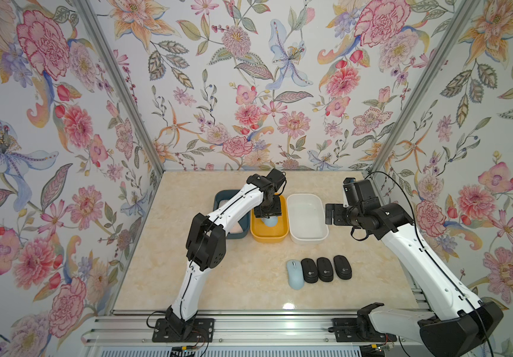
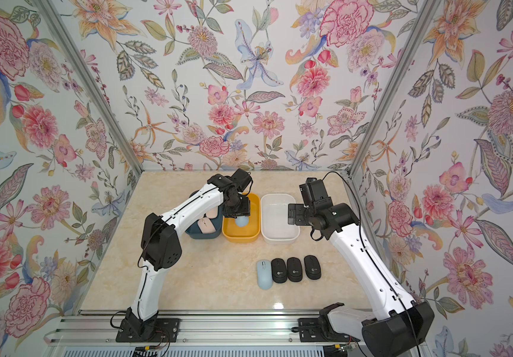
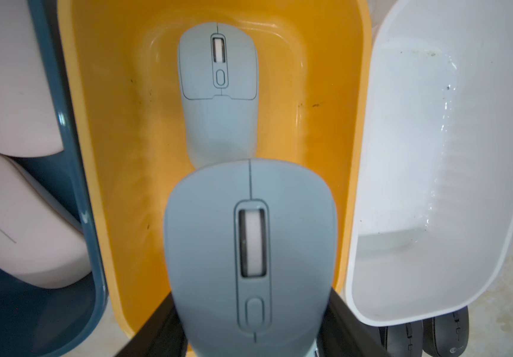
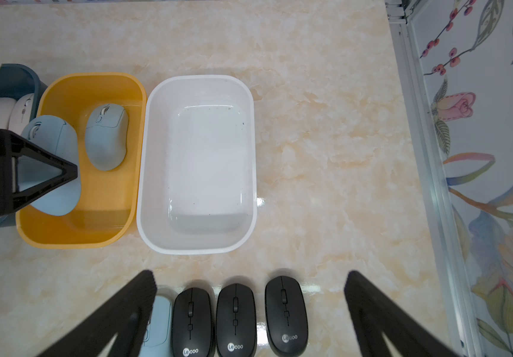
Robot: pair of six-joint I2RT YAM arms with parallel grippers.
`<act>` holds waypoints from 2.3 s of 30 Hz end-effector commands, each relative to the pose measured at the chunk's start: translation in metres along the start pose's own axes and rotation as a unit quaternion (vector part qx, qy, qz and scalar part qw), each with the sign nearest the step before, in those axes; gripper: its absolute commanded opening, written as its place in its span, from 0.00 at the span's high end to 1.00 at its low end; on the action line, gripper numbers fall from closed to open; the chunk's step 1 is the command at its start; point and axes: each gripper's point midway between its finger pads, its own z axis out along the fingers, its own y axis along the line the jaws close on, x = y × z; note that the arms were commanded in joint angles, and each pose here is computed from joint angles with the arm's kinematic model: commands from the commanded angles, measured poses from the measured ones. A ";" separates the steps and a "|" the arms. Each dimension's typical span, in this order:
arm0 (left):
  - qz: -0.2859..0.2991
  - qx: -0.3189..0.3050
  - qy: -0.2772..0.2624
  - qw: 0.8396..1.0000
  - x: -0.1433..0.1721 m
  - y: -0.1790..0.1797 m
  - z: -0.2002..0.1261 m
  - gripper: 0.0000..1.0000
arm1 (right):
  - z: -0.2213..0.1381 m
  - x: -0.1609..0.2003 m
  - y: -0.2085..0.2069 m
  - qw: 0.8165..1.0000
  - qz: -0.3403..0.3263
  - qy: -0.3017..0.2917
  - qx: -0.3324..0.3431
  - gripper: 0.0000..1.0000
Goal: Place the mice by color into the storage box
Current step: Pick up the mouse from the center of the board, then place the mouse in the storage box, then pick up the mouse from the center of the board.
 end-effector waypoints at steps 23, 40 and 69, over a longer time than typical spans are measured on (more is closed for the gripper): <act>0.014 0.009 0.026 1.000 -0.026 -0.002 0.064 0.44 | 0.009 0.007 -0.006 1.000 0.004 0.019 0.018 0.01; 0.025 0.027 -0.017 0.999 -0.034 -0.014 0.005 0.22 | -0.002 0.015 -0.011 1.000 0.012 0.009 0.015 0.01; 0.066 0.008 0.082 0.994 0.202 -0.059 -0.048 0.18 | -0.015 0.004 -0.015 1.000 0.004 -0.011 0.012 0.01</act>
